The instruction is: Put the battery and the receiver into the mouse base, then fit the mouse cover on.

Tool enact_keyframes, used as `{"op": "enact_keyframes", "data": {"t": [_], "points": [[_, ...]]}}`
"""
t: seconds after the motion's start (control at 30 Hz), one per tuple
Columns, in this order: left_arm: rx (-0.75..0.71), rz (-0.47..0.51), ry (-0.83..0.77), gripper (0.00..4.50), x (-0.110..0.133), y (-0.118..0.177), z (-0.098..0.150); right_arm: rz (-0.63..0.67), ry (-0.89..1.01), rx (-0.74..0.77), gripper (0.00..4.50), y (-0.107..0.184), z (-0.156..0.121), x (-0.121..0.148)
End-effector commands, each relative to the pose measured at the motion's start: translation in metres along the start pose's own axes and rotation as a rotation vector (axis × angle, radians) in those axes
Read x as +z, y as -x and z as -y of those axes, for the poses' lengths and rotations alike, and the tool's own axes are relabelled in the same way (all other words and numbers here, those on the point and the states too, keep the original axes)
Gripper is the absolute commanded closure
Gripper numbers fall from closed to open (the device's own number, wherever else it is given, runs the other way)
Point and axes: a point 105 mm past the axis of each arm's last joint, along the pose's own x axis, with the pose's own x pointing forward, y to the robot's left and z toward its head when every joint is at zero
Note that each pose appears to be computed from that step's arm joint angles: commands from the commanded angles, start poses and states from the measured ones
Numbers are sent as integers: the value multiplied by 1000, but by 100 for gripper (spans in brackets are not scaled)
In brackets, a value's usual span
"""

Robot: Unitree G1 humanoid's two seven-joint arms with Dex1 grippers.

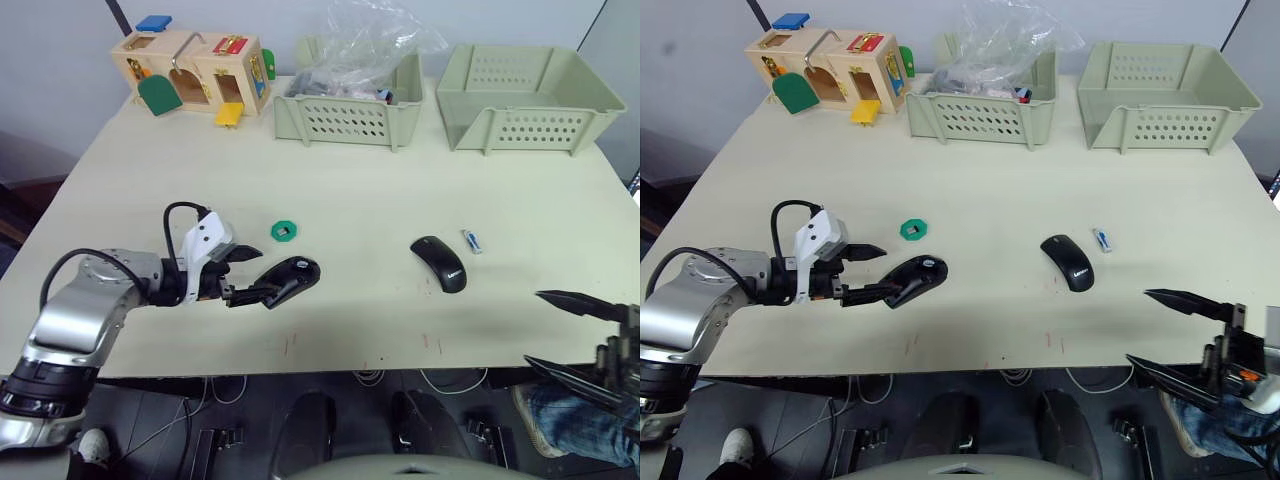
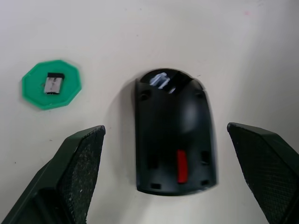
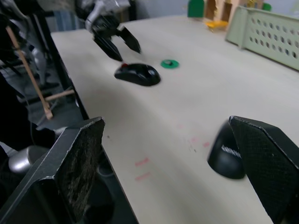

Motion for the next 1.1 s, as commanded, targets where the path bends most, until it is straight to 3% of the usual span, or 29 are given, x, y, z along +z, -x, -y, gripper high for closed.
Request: {"op": "enact_keyframes", "data": {"t": [0.03, 0.57, 1.1], "points": [[8, -10, -34, 0, 7, -4, -2, 6, 49, 19, 4, -4, -1, 2], [11, -28, -22, 0, 4, -28, 8, 51, 3, 15, 4, -20, -10, -14], [35, -25, -59, 0, 2, -42, 9, 47, -3, -11, 4, -20, -10, -12]]}}
